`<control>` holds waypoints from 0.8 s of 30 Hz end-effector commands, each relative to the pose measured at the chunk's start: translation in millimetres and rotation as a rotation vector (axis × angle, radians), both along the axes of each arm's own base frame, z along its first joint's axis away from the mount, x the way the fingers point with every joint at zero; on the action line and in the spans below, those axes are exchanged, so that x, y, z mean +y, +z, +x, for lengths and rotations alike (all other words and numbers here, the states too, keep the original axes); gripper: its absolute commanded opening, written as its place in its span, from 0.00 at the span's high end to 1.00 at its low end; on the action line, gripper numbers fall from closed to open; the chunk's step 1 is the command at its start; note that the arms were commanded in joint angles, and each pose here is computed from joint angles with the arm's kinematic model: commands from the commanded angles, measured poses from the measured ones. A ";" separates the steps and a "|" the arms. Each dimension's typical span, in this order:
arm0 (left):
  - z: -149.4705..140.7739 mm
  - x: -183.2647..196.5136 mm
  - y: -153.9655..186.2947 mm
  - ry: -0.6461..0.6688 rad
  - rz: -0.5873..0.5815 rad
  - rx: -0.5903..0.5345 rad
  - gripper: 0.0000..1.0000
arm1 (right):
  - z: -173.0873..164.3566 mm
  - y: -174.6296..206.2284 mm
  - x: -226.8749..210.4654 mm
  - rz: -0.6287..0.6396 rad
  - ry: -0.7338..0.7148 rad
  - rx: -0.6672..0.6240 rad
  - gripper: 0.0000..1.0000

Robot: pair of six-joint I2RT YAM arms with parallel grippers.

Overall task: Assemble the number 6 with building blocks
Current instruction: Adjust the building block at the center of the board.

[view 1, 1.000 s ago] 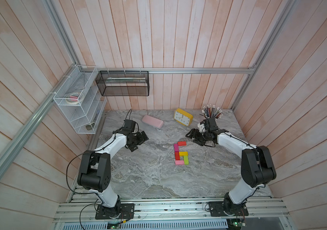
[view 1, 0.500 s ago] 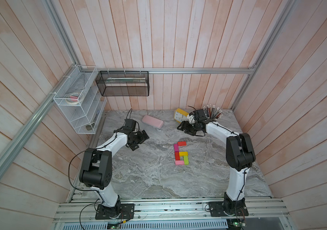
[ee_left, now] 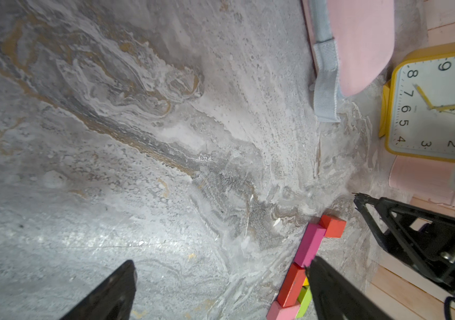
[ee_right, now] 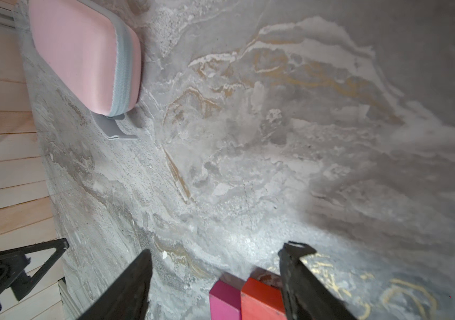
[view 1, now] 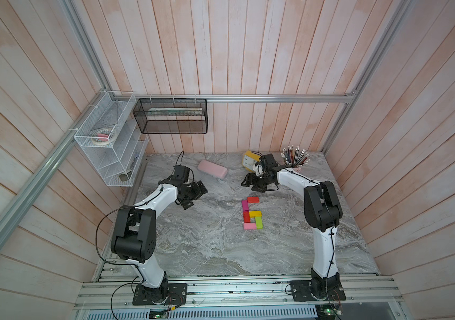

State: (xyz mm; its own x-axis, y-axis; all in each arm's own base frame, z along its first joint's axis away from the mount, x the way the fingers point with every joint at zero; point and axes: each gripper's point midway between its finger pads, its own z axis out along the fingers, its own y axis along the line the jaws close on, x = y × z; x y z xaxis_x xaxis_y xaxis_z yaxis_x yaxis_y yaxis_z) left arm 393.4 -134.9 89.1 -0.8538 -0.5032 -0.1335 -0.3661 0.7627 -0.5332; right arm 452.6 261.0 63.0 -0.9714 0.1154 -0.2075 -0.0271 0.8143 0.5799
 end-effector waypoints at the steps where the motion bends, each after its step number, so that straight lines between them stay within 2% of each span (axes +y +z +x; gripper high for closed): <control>1: 8.6 -1.5 3.5 -0.001 -0.001 -0.018 0.02 | -10.0 -13.9 -2.8 -0.018 0.012 0.052 0.27; 14: 9.1 -1.1 1.3 -0.003 0.003 -0.013 0.02 | -44.6 -27.2 2.0 -0.005 0.050 0.123 0.27; 24: 6.5 -0.2 0.7 -0.006 0.008 -0.013 0.02 | -46.0 -24.8 6.8 0.008 0.059 0.105 0.27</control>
State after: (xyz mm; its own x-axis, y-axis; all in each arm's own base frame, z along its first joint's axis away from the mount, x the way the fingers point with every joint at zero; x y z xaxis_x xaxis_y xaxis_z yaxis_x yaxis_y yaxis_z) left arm 395.2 -135.2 87.2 -0.8542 -0.5029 -0.1322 -0.3670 0.7632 -0.5318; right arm 425.3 264.1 42.8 -0.9844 0.0864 -0.1531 -0.0211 0.8066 0.5908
